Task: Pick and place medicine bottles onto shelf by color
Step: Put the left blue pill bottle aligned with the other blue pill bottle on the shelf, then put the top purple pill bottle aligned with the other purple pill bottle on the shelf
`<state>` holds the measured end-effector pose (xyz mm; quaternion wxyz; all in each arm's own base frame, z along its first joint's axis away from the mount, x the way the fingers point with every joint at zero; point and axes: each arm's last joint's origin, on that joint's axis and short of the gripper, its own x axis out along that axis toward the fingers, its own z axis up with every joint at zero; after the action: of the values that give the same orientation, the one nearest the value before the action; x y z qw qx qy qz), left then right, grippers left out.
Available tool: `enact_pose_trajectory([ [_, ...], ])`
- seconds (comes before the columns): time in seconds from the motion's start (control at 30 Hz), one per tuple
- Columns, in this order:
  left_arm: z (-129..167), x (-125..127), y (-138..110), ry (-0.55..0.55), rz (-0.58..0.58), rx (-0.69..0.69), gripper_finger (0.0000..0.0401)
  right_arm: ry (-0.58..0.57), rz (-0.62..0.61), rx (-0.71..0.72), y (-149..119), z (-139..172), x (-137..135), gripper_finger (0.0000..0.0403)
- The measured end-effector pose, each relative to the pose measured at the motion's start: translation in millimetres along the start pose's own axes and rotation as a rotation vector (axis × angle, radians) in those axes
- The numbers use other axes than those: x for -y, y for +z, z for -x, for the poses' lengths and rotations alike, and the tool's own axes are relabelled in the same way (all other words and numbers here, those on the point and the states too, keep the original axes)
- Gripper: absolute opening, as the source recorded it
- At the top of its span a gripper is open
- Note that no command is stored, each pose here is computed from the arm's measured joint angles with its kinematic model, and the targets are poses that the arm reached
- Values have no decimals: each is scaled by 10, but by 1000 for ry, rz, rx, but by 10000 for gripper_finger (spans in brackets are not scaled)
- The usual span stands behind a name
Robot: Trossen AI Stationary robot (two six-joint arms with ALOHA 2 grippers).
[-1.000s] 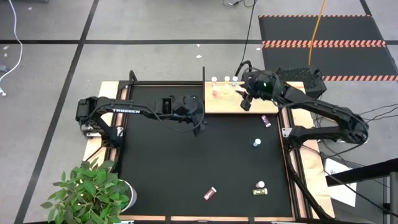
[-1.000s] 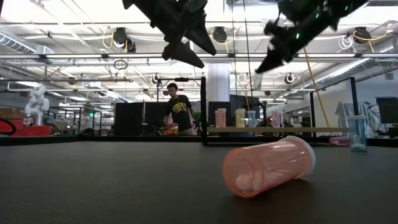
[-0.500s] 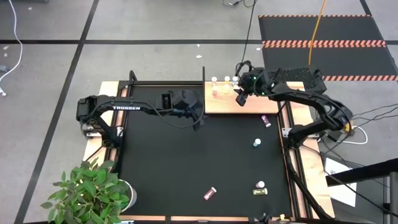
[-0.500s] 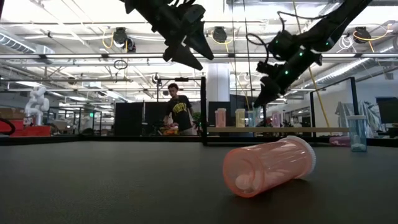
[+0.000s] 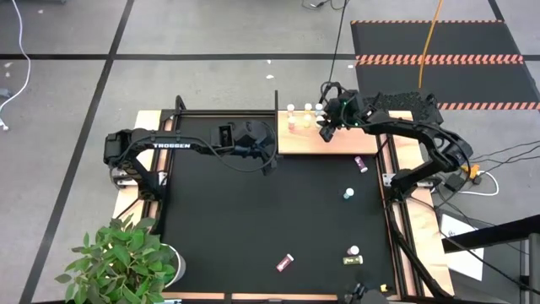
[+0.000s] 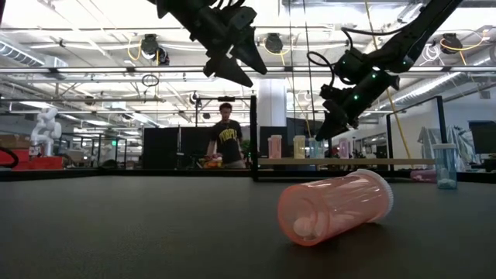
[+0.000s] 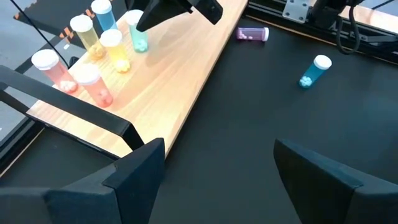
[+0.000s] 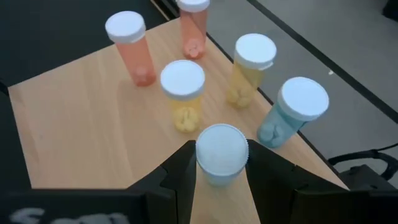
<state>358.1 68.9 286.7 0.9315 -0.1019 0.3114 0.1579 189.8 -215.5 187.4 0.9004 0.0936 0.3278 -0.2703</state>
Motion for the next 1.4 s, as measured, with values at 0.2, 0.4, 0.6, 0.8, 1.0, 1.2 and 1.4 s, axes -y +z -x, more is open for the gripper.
enact_pose_trajectory([
  [0.2,0,0,0,0,3,0,303,11,-31,5,2,3,2,126],
  [0.4,0,1,0,0,19,0,303,20,-58,6,1,4,3,151],
  [0.6,2,18,-4,-4,16,-1,303,19,-58,9,4,4,3,182],
  [0.8,2,28,-6,-16,50,-4,303,11,-79,23,28,50,4,207],
  [1.0,7,82,-17,-28,72,-7,303,-1,-87,97,147,325,-34,221],
  [1.2,19,184,-16,-57,54,11,303,-14,-70,198,257,765,-115,222],
  [1.4,47,348,47,-120,104,99,303,-2,-67,287,282,1212,-264,222],
])
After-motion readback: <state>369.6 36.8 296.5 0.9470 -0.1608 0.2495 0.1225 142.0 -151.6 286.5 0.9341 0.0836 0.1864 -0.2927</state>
